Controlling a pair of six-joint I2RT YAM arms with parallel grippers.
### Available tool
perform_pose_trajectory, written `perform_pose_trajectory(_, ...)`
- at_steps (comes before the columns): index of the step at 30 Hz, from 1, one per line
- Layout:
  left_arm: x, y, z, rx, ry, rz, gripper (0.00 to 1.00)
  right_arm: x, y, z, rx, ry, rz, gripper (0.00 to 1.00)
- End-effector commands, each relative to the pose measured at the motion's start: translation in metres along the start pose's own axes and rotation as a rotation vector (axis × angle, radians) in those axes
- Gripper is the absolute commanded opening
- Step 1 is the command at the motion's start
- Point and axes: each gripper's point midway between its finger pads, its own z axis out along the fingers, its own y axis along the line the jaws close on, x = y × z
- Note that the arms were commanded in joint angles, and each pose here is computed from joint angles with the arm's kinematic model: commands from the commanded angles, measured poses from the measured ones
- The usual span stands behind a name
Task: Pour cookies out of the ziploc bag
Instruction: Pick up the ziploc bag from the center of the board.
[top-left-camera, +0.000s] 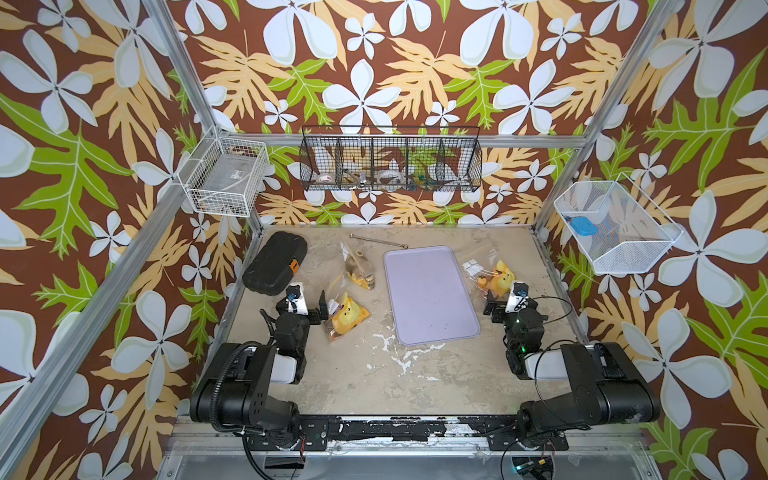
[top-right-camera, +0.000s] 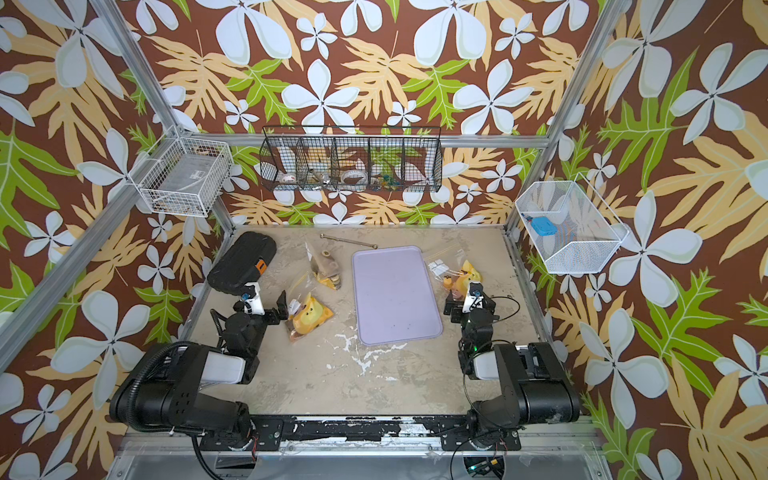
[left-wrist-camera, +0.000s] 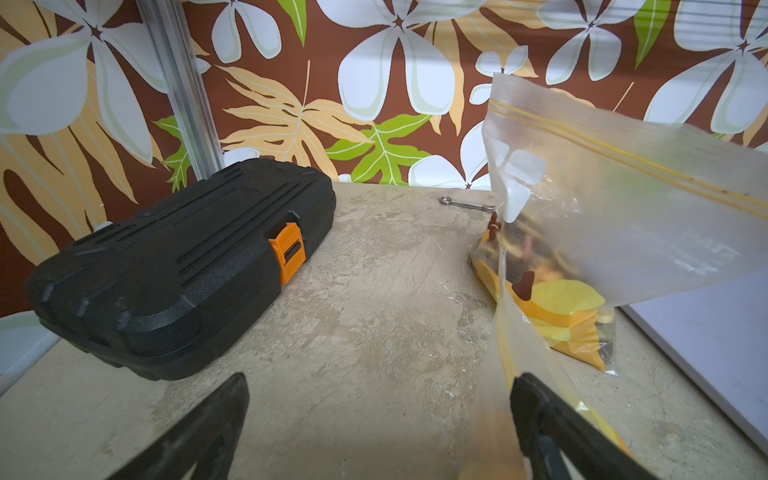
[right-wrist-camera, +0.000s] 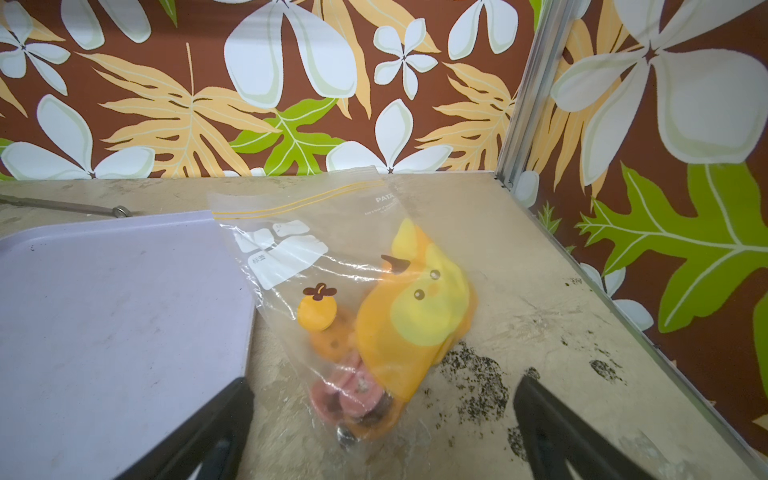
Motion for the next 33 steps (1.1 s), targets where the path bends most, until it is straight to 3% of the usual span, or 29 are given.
perform_pose_trajectory(1,-0.010,0.000,0.000,0.001,-0.041,-0.010,1.00,-0.004,-0.001,0.001,0.006,-0.016,-0.002,1.00)
perform_pose_trajectory(13,-0.013,0.005,-0.002,-0.031,-0.052,-0.024,1.00,-0.006,-0.001,-0.001,0.007,-0.023,-0.001,1.00)
perform_pose_trajectory(15,-0.021,0.010,-0.006,-0.055,-0.066,-0.037,1.00,-0.013,-0.014,-0.001,0.088,-0.024,0.033,1.00)
perform_pose_trajectory(17,-0.031,0.011,-0.008,-0.067,-0.054,-0.049,1.00,-0.020,-0.033,0.001,0.200,0.021,0.078,1.00)
perform_pose_trajectory(20,-0.040,0.018,-0.008,-0.116,-0.008,-0.102,1.00,-0.027,-0.032,0.021,0.184,0.176,0.065,1.00)
perform_pose_trajectory(23,-0.053,0.016,-0.006,-0.117,0.030,-0.168,1.00,-0.028,-0.038,0.026,0.252,0.314,0.160,1.00)
perform_pose_trajectory(27,-0.062,0.024,-0.001,-0.210,0.156,-0.321,1.00,-0.049,-0.004,0.027,0.140,0.380,0.218,1.00)
perform_pose_trajectory(29,-0.065,0.018,0.006,-0.211,0.269,-0.320,1.00,-0.056,0.002,0.021,0.159,0.408,0.270,1.00)
perform_pose_trajectory(33,-0.057,0.002,0.015,-0.162,0.422,-0.364,0.99,-0.066,0.043,0.009,-0.060,0.478,0.318,1.00)
